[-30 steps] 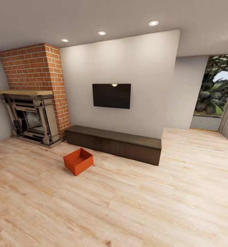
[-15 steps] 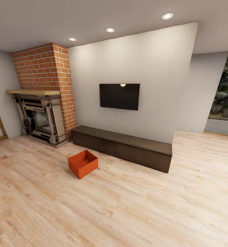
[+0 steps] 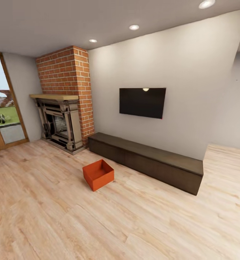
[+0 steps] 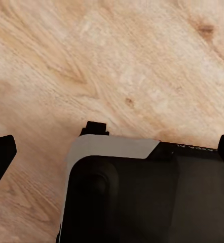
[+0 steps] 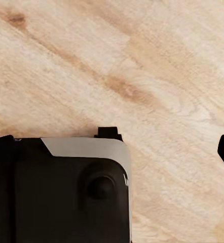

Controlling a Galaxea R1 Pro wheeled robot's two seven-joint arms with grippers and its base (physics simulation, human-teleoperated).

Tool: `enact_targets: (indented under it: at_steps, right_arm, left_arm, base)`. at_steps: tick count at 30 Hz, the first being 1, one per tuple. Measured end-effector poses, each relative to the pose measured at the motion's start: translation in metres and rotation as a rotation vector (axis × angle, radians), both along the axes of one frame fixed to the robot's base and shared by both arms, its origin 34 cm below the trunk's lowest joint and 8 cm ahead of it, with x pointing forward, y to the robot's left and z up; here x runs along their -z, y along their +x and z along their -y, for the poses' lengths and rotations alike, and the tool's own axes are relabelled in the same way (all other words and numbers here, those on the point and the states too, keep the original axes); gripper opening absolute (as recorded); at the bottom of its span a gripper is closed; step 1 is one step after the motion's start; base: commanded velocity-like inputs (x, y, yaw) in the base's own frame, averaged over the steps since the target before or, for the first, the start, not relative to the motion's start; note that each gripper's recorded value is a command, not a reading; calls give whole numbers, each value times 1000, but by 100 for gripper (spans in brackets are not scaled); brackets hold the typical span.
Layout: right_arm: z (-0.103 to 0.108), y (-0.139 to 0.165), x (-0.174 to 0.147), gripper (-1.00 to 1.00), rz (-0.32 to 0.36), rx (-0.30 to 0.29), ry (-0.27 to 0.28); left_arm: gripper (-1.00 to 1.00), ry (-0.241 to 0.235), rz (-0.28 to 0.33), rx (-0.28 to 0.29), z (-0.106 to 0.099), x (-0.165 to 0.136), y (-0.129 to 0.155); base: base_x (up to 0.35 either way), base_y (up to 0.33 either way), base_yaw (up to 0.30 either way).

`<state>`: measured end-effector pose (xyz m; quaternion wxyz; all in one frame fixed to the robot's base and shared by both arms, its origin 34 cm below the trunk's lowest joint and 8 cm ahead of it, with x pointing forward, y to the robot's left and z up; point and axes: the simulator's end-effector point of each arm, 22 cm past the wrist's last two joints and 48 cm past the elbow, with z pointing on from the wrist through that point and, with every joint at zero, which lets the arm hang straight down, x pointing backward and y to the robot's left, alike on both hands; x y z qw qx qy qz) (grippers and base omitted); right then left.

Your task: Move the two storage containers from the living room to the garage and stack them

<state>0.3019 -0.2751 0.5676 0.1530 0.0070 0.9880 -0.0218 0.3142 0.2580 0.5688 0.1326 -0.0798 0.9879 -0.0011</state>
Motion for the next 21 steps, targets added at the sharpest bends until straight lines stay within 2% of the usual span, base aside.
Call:
enact_targets:
  at_steps: [5, 21]
  right_arm:
    - [0, 0, 0, 100, 0, 0, 0]
    - [5, -1, 0, 100, -5, -19, -6]
  left_arm:
    - [100, 0, 0, 0, 0, 0, 0]
    - [100, 0, 1, 0, 0, 0, 0]
  base:
    - [318, -92, 228]
    - [315, -96, 7]
